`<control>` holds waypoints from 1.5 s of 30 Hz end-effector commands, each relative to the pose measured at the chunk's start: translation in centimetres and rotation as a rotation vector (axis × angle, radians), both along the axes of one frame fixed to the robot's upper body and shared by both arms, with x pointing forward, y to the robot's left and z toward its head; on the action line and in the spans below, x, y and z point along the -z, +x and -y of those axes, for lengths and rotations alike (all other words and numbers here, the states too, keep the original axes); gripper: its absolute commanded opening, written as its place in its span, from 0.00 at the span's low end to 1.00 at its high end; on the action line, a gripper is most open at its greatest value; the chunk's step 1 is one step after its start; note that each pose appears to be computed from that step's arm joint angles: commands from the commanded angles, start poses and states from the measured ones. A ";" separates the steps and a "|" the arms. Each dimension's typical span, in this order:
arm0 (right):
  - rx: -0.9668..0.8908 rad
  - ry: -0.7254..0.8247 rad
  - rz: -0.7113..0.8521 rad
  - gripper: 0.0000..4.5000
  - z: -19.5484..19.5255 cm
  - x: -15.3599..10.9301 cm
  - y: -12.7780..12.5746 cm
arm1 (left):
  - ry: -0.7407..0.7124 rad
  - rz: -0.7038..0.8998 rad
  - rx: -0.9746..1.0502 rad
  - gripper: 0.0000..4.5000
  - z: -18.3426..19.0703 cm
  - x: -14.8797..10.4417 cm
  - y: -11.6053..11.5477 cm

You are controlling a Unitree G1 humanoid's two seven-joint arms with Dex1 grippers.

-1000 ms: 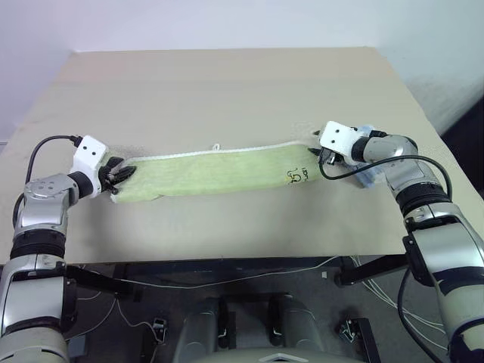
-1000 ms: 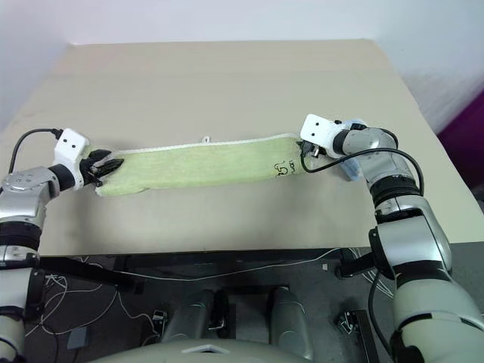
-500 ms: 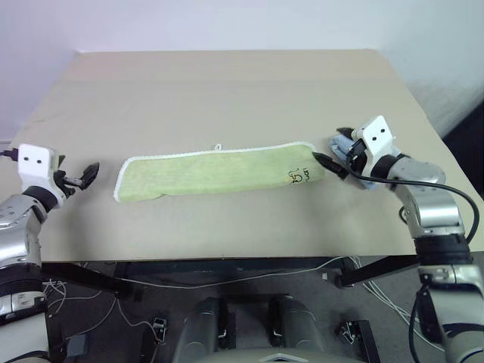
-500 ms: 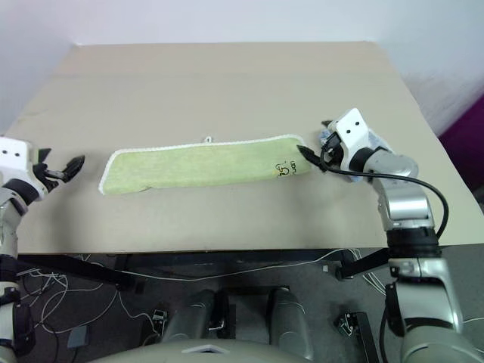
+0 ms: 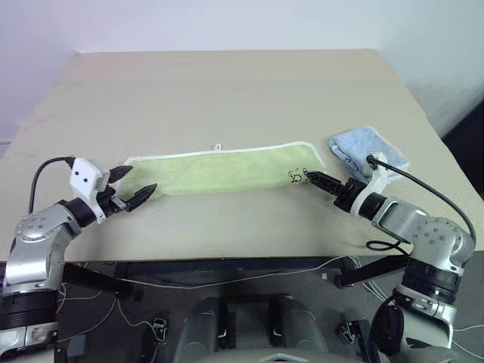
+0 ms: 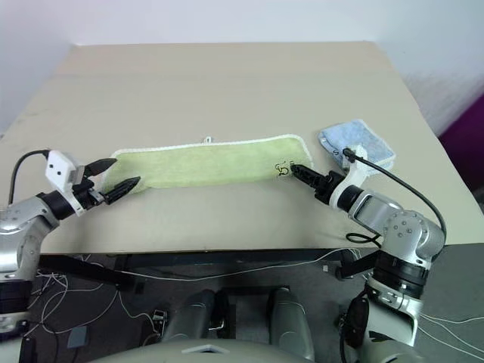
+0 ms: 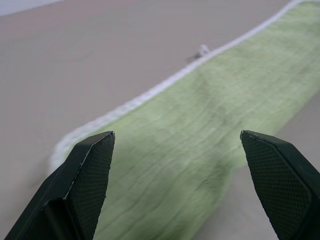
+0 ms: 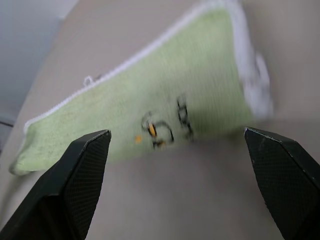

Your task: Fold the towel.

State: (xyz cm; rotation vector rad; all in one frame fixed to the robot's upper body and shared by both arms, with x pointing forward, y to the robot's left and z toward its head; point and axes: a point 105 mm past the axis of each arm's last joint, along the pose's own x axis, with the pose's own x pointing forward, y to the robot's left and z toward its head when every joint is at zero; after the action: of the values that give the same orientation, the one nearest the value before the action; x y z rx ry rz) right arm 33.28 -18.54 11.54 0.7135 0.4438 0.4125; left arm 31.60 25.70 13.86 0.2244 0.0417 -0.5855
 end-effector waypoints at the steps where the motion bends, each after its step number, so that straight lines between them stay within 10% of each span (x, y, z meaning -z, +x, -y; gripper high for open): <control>1: 0.065 0.068 -0.048 0.99 0.0 0.3 0.9 | -0.011 0.027 0.052 0.94 1.6 -0.6 0.2; 14: 0.188 0.197 -0.140 0.99 -1.2 1.1 5.1 | -0.033 0.030 0.071 0.94 2.9 -0.4 0.1; 27: 0.251 0.220 -0.116 0.09 0.2 0.3 5.5 | -0.049 0.023 0.061 0.94 3.5 0.1 -0.2; 45: 0.182 -0.078 0.204 0.09 2.9 -8.0 5.8 | -0.050 0.020 0.060 0.94 3.8 0.3 0.3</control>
State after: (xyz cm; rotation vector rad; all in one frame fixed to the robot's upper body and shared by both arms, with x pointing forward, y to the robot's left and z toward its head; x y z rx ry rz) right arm 39.04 -22.71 17.16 0.7360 0.2627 0.2213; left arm 31.74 22.24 12.87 0.1687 0.0321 -0.6355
